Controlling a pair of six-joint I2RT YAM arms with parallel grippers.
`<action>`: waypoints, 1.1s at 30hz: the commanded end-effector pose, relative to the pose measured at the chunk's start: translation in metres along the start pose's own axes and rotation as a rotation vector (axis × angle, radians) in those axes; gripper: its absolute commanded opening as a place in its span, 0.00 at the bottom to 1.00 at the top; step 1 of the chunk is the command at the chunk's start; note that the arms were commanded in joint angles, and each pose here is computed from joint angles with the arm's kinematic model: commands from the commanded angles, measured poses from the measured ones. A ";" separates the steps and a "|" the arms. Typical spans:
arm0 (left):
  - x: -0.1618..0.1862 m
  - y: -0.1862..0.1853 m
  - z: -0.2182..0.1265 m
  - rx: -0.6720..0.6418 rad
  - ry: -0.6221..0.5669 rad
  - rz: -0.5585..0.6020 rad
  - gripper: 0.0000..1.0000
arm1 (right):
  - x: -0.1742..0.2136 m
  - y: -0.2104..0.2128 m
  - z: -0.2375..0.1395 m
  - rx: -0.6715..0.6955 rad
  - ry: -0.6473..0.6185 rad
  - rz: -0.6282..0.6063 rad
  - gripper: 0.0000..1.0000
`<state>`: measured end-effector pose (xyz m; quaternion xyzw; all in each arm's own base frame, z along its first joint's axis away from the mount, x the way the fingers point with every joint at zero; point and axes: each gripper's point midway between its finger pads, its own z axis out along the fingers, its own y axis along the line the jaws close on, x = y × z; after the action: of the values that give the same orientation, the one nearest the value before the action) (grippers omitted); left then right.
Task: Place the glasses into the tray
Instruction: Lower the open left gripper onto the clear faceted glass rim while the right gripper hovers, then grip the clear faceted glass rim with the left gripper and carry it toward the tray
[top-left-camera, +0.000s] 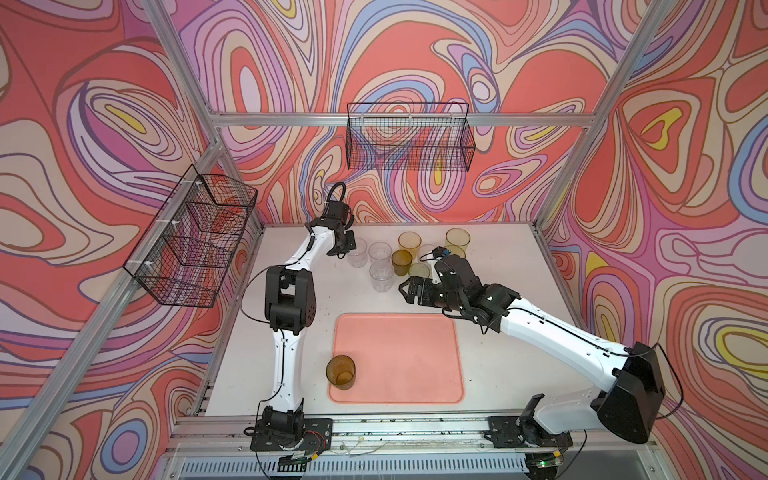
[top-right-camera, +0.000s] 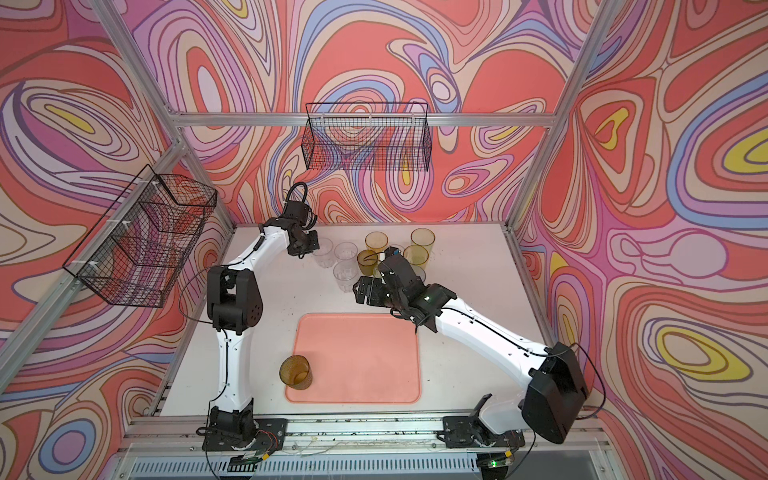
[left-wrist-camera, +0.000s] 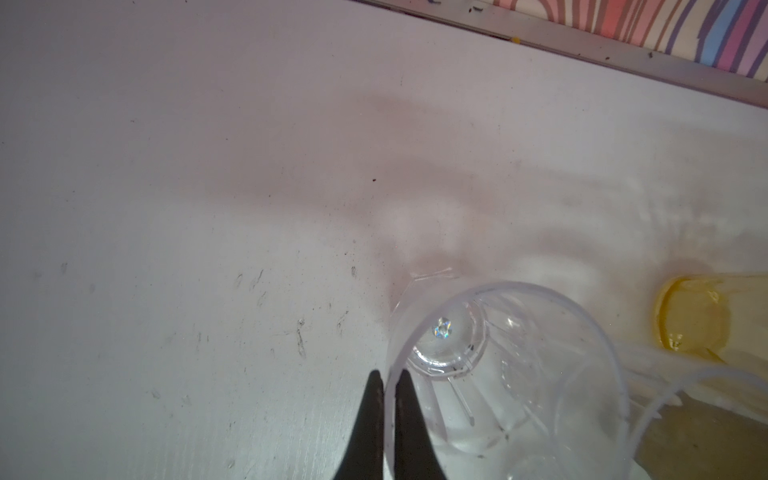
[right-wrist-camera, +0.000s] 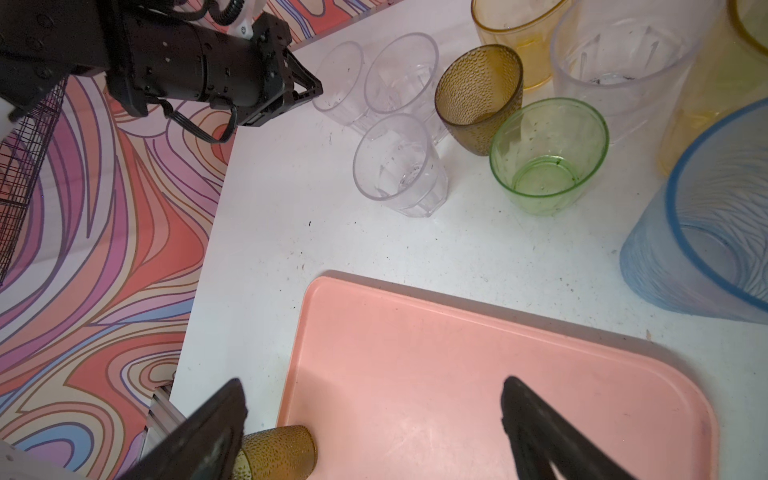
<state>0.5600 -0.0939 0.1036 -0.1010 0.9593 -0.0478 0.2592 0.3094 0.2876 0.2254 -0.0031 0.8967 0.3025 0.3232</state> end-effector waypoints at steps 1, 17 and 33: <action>0.010 0.014 0.010 -0.059 0.042 0.020 0.00 | -0.007 0.004 0.001 -0.003 -0.010 -0.015 0.98; 0.003 0.030 -0.079 -0.073 -0.077 0.058 0.00 | -0.003 0.008 0.000 -0.036 0.026 -0.021 0.98; 0.090 0.064 -0.173 -0.067 -0.038 0.046 0.00 | -0.011 0.016 -0.040 -0.098 -0.033 0.029 0.98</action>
<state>0.4125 -0.0508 0.2002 -0.0898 0.9529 -0.0112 0.2895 0.2945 0.2837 0.2610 -0.0174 0.8784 0.3449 0.3304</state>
